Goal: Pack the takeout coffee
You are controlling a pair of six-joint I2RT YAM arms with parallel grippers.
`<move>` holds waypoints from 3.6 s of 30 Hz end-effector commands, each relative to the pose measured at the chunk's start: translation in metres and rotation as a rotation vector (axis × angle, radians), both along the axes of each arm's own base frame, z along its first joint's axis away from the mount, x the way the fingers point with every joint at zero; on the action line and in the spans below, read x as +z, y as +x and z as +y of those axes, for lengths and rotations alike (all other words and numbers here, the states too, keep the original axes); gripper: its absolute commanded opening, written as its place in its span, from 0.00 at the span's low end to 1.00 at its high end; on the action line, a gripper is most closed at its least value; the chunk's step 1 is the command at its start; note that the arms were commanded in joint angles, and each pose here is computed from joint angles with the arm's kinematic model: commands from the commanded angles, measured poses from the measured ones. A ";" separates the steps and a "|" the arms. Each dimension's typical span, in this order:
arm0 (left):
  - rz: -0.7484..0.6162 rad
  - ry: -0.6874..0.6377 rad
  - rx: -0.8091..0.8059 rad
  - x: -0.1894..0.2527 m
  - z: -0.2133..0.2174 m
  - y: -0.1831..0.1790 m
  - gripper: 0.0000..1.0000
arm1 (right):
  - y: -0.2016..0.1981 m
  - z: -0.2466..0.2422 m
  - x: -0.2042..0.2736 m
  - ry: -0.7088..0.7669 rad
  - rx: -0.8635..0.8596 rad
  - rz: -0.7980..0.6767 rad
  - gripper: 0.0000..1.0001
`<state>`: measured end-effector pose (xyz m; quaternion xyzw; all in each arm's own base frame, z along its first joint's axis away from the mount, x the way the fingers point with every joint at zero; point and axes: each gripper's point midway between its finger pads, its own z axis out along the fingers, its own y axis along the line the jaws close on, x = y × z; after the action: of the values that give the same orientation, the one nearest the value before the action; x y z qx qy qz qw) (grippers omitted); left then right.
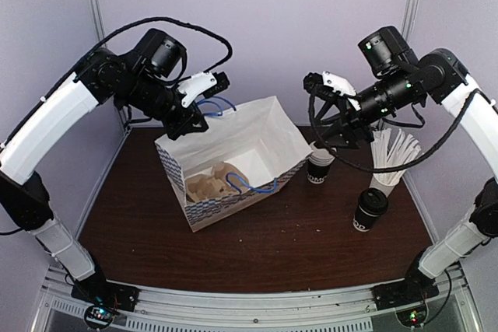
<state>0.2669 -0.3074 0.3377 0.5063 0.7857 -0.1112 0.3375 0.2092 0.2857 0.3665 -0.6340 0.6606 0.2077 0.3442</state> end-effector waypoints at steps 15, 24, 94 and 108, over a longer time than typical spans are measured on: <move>-0.257 0.111 0.000 -0.041 -0.037 -0.063 0.00 | -0.045 -0.001 -0.038 0.042 0.151 0.248 0.56; -0.297 -0.024 -0.037 0.001 -0.044 -0.066 0.00 | -0.071 0.012 -0.038 -0.044 0.260 0.175 0.51; 0.181 -0.207 0.154 -0.022 0.025 0.064 0.00 | 0.002 0.117 -0.048 -0.026 0.292 0.021 0.00; 0.157 -0.211 0.118 0.000 0.021 0.067 0.00 | 0.002 0.128 -0.021 0.061 0.279 0.035 0.00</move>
<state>0.3268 -0.2810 0.3366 0.4043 0.8274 -0.2047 0.3318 0.2122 0.4052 0.3440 -0.7121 0.5633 0.2694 0.3209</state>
